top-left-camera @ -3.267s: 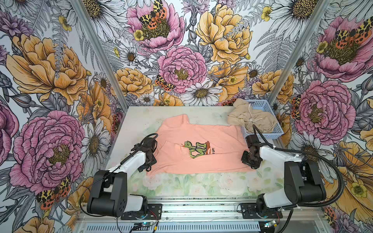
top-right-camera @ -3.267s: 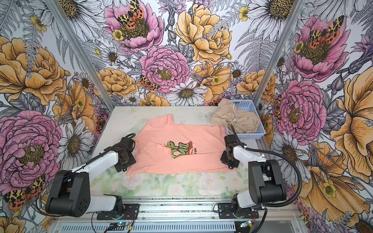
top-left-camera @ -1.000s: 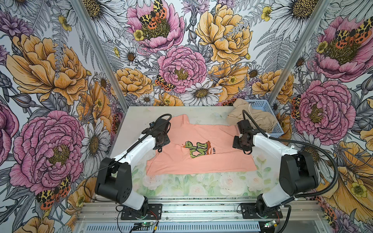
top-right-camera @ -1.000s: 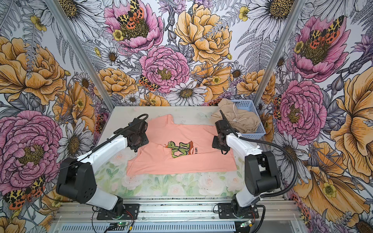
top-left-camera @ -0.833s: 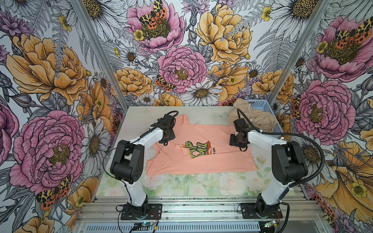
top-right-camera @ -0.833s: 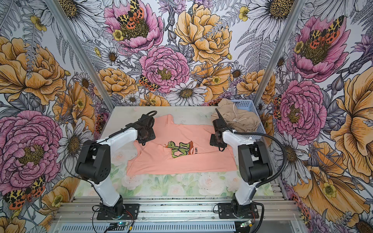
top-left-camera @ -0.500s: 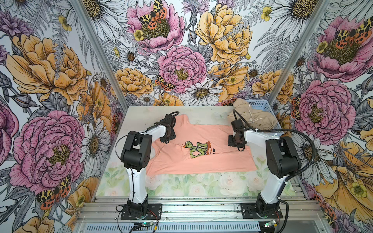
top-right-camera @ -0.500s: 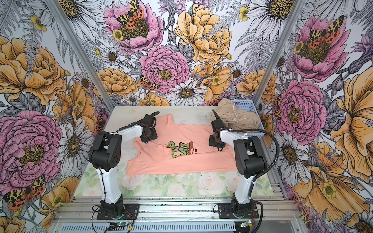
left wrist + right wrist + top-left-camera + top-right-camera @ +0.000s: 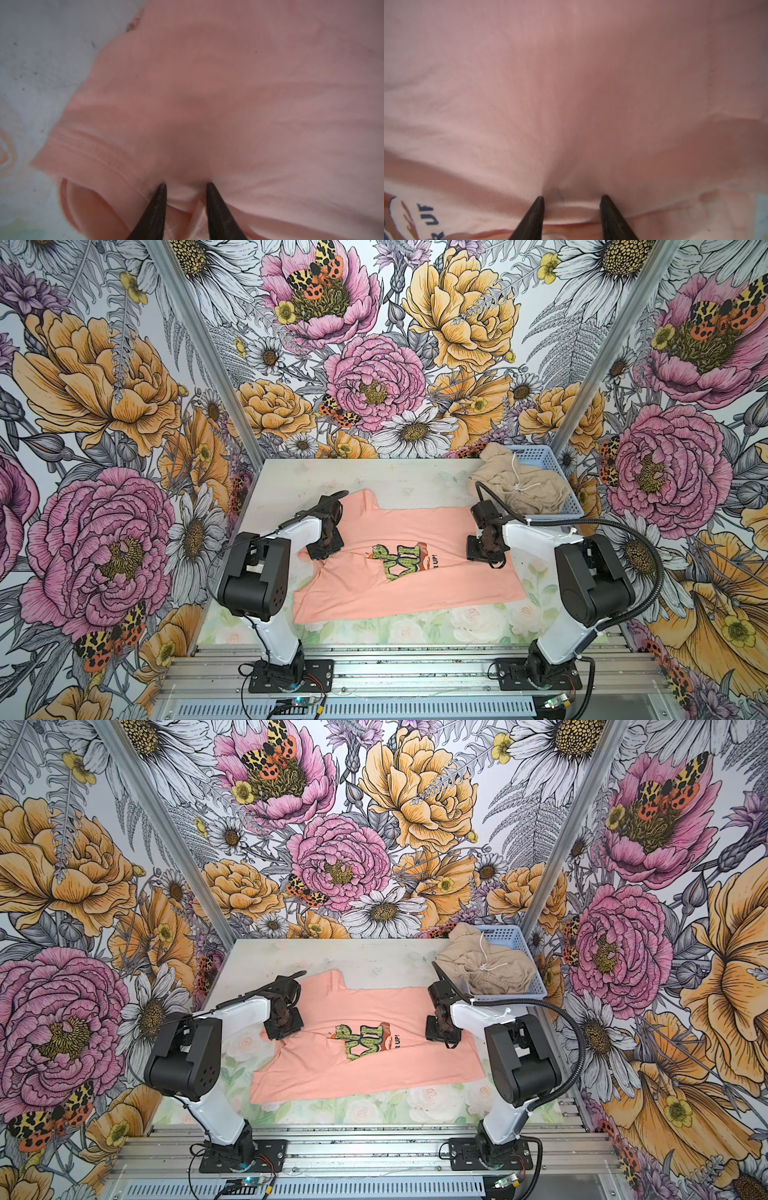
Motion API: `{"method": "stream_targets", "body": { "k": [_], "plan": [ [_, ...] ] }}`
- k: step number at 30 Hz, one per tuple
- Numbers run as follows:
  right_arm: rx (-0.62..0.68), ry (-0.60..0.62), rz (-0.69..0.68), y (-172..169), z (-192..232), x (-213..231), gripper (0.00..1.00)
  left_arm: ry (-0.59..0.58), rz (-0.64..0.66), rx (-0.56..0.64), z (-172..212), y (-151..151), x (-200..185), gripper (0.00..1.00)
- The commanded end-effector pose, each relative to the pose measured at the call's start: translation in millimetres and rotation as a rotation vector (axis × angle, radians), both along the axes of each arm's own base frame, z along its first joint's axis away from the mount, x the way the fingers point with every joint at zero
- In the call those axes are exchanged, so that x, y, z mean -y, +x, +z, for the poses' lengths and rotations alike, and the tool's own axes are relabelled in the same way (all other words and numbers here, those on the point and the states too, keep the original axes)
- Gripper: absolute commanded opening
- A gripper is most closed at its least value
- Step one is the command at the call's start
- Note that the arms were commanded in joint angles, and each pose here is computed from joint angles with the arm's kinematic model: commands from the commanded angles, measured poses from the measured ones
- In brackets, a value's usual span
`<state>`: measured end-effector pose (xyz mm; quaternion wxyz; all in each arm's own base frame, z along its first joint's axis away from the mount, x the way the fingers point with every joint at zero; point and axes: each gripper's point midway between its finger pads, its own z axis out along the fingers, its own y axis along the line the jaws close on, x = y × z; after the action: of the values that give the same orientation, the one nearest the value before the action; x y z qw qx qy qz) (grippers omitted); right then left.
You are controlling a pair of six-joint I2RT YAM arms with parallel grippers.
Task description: Fold and stack the mixed laundry pile
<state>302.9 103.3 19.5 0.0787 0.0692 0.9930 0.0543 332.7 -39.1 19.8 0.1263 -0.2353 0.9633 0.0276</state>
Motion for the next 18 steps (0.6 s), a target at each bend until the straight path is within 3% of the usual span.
{"method": "stream_targets", "body": {
  "k": [1, 4, 7, 10, 14, 18],
  "plan": [
    [-0.133, 0.007, -0.028, -48.3, -7.5, -1.8, 0.46, 0.032, 0.050, -0.166, -13.5, -55.8, -18.2, 0.34],
    [-0.113, 0.028, -0.020, -53.0, 4.2, -9.0, 0.46, 0.034, 0.059, -0.121, -1.8, -52.9, -21.9, 0.35],
    [-0.034, 0.027, -0.010, -34.6, 29.3, -10.5, 0.46, 0.034, 0.021, -0.037, 20.5, -25.4, -12.7, 0.43],
    [0.045, 0.026, -0.009, -4.1, 52.5, -8.7, 0.48, 0.042, -0.036, 0.042, 43.4, 10.0, 3.2, 0.51],
    [0.159, -0.034, -0.030, 48.2, 72.0, 11.8, 0.50, 0.041, -0.071, 0.088, 55.6, 49.2, 13.6, 0.54],
    [0.252, -0.052, -0.090, 97.9, 79.1, 36.6, 0.50, 0.039, -0.082, 0.108, 59.9, 65.8, 19.2, 0.54]
  ]
}}
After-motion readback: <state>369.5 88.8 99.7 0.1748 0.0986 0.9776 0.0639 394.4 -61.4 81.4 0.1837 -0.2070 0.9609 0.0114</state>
